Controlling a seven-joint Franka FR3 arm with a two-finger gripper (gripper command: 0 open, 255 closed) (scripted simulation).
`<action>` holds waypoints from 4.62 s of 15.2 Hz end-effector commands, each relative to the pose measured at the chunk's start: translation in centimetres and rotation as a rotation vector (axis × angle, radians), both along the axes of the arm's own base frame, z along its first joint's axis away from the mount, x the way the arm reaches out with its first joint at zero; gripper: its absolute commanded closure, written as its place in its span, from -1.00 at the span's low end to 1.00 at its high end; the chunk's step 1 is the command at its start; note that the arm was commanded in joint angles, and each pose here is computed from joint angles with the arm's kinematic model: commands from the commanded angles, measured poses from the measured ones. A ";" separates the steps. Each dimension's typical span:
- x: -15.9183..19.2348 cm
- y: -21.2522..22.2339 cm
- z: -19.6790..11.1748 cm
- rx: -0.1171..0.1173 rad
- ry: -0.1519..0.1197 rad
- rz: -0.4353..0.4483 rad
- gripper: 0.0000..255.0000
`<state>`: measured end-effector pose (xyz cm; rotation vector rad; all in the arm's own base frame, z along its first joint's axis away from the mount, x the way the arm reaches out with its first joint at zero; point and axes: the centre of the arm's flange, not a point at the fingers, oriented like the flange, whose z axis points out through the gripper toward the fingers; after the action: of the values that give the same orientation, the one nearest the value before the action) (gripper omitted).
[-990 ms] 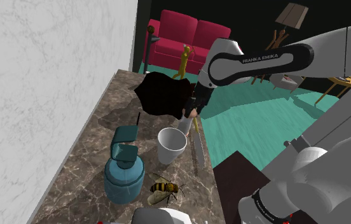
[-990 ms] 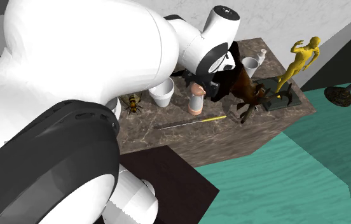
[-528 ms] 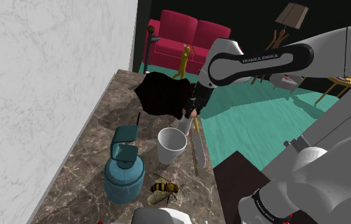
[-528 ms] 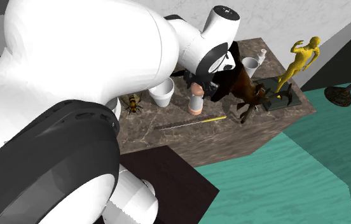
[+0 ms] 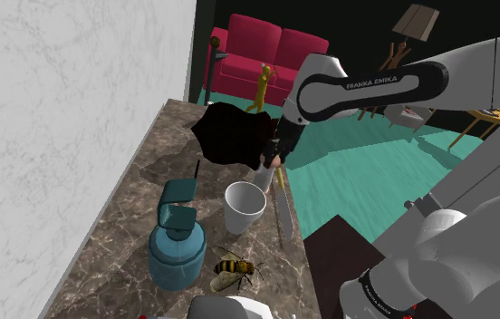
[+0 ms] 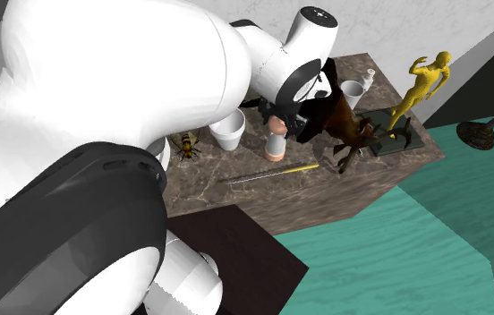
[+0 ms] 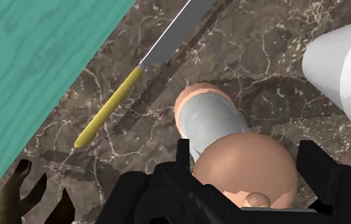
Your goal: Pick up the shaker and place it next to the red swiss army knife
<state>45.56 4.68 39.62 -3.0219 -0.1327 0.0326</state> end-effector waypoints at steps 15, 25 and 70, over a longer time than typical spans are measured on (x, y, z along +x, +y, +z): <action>0.0 0.0 8.2 0.000 0.000 0.000 1.00; 0.0 0.0 13.5 0.000 0.000 0.000 1.00; 0.7 27.7 26.0 0.000 0.000 0.000 1.00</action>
<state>46.13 30.78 65.82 -3.0233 -0.1351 0.0336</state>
